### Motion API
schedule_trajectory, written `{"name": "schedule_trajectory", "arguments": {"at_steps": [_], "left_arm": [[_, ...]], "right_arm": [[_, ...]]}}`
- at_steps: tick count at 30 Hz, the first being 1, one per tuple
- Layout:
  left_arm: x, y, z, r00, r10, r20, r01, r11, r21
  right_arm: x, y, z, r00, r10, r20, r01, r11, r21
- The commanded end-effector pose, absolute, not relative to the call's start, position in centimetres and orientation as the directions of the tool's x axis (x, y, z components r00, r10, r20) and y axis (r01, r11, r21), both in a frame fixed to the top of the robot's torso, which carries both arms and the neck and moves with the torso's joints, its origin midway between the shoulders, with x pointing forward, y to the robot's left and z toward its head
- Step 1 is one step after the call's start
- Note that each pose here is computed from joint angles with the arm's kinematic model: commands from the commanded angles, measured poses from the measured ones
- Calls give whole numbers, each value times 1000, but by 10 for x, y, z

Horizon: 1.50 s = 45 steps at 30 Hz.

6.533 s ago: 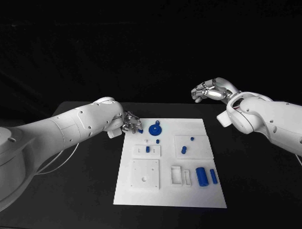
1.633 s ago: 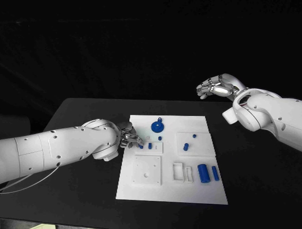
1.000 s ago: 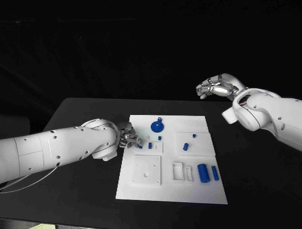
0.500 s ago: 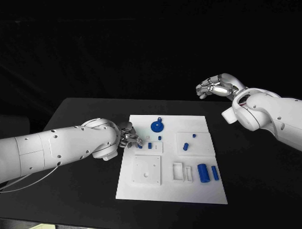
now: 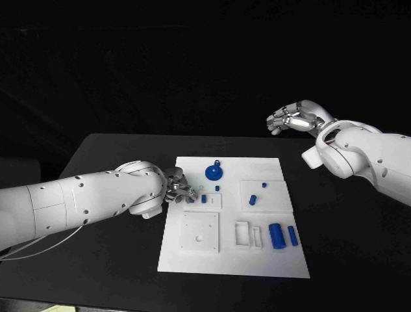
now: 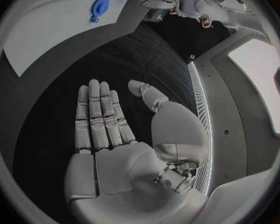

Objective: Assemble the parts on the task board

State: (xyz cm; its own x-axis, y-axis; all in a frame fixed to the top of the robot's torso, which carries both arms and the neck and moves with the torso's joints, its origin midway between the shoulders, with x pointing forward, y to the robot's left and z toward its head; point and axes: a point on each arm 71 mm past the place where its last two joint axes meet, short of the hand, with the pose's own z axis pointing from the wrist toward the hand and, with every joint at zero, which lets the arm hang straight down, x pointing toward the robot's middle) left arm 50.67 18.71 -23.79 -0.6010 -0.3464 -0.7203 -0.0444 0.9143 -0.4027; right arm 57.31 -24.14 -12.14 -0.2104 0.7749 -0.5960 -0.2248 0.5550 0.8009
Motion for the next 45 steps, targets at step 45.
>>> {"name": "schedule_trajectory", "arguments": {"at_steps": [45], "left_arm": [[517,203,-197,-465,-535,-705,-10,800,-600]], "right_arm": [[574,-245,-124,-214,772,-598,-225,557,799]]}}
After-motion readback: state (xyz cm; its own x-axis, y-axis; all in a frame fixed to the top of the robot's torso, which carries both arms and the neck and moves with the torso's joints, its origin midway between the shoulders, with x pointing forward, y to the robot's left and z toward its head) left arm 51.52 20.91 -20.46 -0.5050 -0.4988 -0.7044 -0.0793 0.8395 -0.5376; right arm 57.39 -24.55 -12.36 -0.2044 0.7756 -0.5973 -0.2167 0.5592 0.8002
